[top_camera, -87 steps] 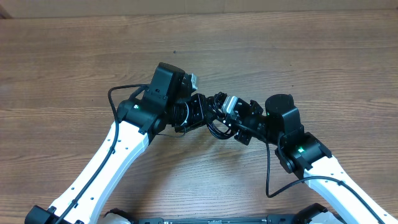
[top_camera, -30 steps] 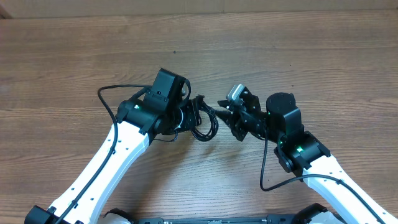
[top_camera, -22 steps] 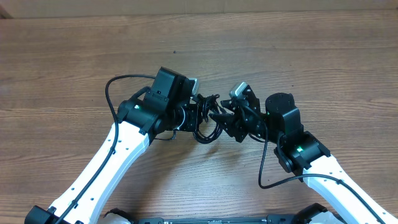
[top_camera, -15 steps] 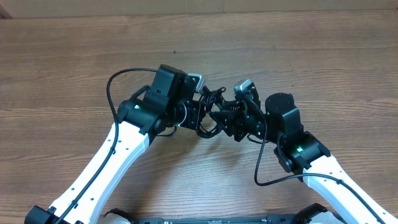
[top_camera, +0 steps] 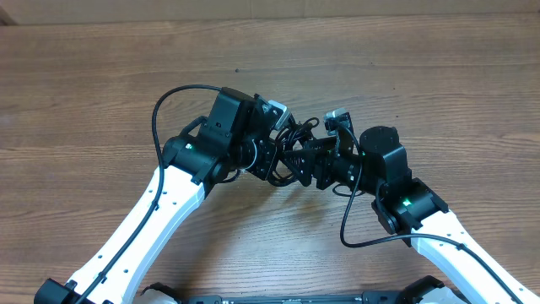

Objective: Untangle cables

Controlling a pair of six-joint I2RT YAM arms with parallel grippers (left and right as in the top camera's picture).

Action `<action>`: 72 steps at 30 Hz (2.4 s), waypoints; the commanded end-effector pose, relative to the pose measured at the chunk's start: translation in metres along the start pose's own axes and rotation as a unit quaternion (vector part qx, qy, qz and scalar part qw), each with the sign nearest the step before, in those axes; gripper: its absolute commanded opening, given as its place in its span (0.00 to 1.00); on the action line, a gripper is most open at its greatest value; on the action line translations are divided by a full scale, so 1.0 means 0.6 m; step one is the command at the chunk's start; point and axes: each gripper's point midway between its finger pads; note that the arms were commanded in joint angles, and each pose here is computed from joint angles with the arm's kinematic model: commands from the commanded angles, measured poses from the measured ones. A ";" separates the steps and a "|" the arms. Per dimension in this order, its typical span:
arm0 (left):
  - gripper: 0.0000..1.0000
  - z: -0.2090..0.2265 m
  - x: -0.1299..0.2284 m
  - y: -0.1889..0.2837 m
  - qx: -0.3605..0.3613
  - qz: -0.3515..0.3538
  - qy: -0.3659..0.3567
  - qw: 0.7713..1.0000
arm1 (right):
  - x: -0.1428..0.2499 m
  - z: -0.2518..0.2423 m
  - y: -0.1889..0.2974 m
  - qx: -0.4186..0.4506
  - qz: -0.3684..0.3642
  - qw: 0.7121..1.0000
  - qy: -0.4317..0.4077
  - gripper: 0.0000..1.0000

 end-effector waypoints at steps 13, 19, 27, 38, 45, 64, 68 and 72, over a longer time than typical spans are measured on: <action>0.04 -0.011 -0.014 0.006 0.010 -0.013 -0.063 0.998 | -0.058 -0.010 0.009 0.031 -0.072 0.984 -0.157 0.67; 0.04 -0.011 -0.014 0.006 0.010 -0.014 -0.067 0.998 | -0.066 -0.005 0.009 0.020 -0.081 0.978 -0.190 0.61; 0.04 -0.031 -0.026 0.007 0.044 -0.030 -0.083 0.995 | -0.043 -0.030 -0.014 0.039 -0.056 0.973 -0.218 0.51; 0.04 -0.034 -0.025 0.008 0.049 -0.030 -0.083 0.995 | -0.037 -0.044 -0.030 0.044 -0.052 0.970 -0.232 0.31; 0.04 -0.047 -0.026 0.009 0.071 -0.033 -0.085 0.993 | -0.041 -0.048 -0.029 0.050 -0.059 0.970 -0.230 0.22; 0.04 -0.085 -0.026 0.018 0.140 -0.038 -0.087 0.986 | -0.036 -0.093 -0.022 0.119 -0.078 0.965 -0.220 0.20; 0.04 -0.086 -0.026 0.018 0.140 -0.037 -0.087 0.986 | -0.034 -0.095 -0.022 0.122 -0.077 0.964 -0.222 0.07; 0.04 -0.084 -0.026 0.017 0.138 -0.038 -0.087 0.986 | -0.032 -0.090 -0.023 0.115 -0.071 0.966 -0.222 0.04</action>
Point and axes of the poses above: each gripper's point midway between its finger pads, its own y axis back along the fingers, its own z axis along the line the jaws close on, x = y × z, and after that the axes turned 3 degrees about -y, right-handed
